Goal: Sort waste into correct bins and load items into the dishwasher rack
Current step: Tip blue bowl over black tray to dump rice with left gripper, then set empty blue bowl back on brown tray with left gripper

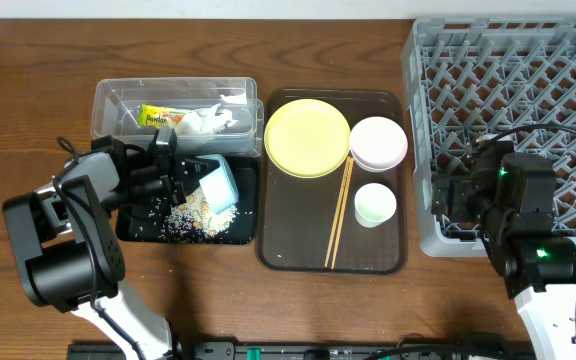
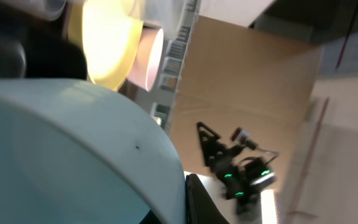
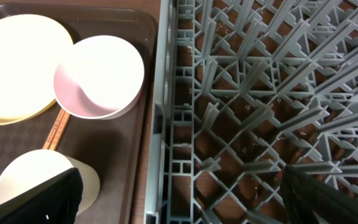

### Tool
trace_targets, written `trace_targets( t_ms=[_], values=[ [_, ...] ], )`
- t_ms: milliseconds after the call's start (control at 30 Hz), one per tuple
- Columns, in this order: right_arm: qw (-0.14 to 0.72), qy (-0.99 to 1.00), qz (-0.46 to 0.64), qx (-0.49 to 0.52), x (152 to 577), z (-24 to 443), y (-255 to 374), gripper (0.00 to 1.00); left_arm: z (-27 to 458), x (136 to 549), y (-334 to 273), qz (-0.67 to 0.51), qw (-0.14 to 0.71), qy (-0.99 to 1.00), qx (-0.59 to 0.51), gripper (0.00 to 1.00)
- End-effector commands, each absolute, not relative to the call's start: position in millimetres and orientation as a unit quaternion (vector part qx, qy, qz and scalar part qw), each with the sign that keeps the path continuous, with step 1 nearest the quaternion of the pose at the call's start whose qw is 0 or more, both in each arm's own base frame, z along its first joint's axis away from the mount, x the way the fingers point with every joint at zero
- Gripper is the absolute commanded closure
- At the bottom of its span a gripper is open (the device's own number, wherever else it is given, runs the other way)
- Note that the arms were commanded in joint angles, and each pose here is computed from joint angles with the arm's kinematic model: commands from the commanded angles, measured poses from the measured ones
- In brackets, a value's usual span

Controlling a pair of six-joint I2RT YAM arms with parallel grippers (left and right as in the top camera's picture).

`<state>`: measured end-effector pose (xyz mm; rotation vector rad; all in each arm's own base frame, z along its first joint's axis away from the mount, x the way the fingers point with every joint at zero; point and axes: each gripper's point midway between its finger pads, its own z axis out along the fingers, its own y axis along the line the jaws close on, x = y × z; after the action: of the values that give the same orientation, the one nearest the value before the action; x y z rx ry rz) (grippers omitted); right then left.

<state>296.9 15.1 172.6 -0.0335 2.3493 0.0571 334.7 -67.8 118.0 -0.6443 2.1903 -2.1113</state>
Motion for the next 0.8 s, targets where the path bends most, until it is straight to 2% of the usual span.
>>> trace_targets(
  t_ms=[0,267,467,767],
  values=[
    [0.395,0.919,0.023,-0.004,300,181,12,0.01,122,334,-66,-0.685,-0.070,0.661,-0.298,0.94],
    [0.395,0.918,0.023,-0.004,300,181,12,0.01,122,335,-64,-0.681,-0.096,0.648,-0.327,0.94],
    [0.395,0.918,0.023,-0.004,300,181,12,0.01,147,329,-74,-0.681,0.029,0.707,-0.188,0.94],
    [0.396,0.918,0.023,-0.004,300,181,12,0.01,156,306,-107,-0.459,0.121,0.880,-0.027,0.94]
  ],
)
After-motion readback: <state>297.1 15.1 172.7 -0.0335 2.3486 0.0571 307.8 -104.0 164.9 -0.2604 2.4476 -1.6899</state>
